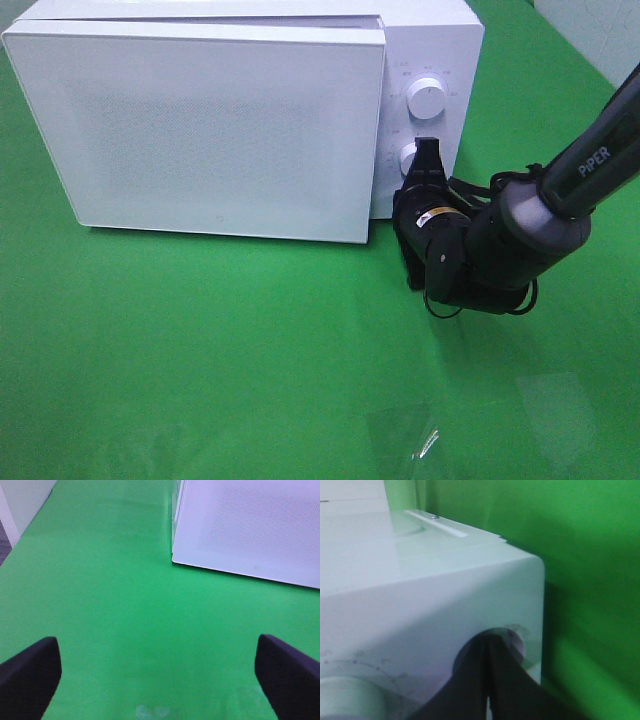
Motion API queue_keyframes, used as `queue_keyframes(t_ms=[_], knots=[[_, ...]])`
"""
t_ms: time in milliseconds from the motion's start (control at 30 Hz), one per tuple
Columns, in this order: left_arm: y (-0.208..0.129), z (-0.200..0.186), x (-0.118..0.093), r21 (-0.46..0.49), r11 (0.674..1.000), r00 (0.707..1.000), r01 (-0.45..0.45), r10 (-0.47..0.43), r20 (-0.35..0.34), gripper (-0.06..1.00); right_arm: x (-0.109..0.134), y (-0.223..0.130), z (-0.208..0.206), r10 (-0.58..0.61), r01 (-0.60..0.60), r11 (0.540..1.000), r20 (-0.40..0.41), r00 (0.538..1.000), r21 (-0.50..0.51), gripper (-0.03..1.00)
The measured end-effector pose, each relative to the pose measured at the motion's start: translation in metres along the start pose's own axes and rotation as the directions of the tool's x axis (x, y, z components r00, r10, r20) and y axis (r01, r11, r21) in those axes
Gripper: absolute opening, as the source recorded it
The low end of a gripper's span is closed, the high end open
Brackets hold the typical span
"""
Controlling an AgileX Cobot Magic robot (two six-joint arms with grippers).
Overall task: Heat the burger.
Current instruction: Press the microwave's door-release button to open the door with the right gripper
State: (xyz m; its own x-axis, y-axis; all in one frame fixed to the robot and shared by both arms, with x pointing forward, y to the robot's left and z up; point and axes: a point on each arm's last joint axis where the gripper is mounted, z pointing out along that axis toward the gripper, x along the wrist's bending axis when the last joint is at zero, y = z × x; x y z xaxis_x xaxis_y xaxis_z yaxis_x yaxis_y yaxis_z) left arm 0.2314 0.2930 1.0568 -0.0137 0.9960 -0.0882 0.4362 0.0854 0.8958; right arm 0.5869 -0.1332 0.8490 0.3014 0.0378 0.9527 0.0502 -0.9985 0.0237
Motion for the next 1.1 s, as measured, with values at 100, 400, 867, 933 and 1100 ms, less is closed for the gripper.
queue_keyframes(t_ms=[100,400,867,933,1100], knots=[[0.000,0.000,0.000,0.000,1.000,1.000,0.000,0.000,0.000,0.99,-0.001,0.000,0.001,0.001,-0.001,1.000,0.002,1.000,-0.003,0.00],[0.000,0.000,0.000,0.000,1.000,1.000,0.000,0.000,0.000,0.99,-0.001,-0.002,0.002,0.007,-0.007,1.000,0.002,1.000,-0.015,0.00],[0.000,0.000,0.000,0.000,1.000,1.000,0.000,0.000,0.000,0.99,0.003,-0.001,0.001,0.010,-0.011,1.000,0.061,0.998,0.010,0.00],[0.000,0.000,0.000,0.000,1.000,1.000,0.000,0.000,0.000,0.99,0.005,0.001,-0.002,-0.007,0.006,1.000,0.057,0.998,0.021,0.00],[0.000,0.000,0.000,0.000,1.000,1.000,0.000,0.000,0.000,0.99,0.010,0.004,-0.006,-0.038,0.036,0.999,0.059,0.998,0.038,0.00]])
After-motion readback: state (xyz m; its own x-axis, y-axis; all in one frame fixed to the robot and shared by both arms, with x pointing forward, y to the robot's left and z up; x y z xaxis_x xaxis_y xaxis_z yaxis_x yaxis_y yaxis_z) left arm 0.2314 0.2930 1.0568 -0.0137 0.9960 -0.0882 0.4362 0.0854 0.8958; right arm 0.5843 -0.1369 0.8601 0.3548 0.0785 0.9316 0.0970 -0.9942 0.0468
